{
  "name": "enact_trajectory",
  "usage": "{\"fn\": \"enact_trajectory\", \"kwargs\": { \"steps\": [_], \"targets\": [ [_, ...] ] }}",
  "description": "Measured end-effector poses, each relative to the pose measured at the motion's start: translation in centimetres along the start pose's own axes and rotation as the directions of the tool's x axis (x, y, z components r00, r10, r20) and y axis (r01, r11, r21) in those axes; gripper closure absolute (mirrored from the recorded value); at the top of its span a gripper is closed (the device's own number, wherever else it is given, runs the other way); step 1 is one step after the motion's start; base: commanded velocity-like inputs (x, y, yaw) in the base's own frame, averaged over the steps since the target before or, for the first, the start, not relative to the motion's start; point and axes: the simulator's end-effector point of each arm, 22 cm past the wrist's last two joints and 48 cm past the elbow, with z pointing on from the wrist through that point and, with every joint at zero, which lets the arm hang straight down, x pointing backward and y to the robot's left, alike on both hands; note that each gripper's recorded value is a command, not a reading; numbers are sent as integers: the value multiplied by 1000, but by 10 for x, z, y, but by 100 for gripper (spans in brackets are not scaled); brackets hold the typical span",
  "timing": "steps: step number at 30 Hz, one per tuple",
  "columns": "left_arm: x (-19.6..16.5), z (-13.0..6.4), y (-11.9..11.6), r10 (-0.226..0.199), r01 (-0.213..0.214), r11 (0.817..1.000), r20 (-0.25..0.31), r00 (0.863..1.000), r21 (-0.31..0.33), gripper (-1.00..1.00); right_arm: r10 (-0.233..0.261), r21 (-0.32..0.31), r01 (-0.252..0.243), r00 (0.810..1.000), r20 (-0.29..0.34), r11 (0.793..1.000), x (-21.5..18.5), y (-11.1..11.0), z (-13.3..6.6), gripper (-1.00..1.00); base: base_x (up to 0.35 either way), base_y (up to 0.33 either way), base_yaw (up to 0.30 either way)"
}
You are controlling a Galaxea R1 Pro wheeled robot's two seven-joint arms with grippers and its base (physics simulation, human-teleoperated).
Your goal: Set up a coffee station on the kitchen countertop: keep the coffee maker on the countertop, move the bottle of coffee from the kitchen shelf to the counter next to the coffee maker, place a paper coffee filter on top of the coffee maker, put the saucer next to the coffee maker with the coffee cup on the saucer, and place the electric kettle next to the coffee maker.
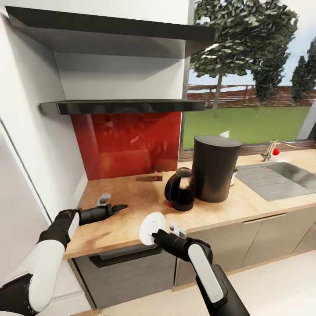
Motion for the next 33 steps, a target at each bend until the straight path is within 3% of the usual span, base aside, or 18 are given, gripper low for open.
{"fn": "enact_trajectory", "kwargs": {
  "steps": [13, 33],
  "targets": [
    [-4, -11, 8, 11, -11, 1000, 1, 1000, -18, -100, 0, 0, 0, 1000, 2, 1000, -1, 0, 0, 100, -62, -18, 0],
    [-4, -9, 6, 12, -12, 1000, 3, 1000, -10, -100, 1, 0, -1, 1000, 3, 1000, -1, 0, 0, 100, -293, -114, 0]
  ]
}}
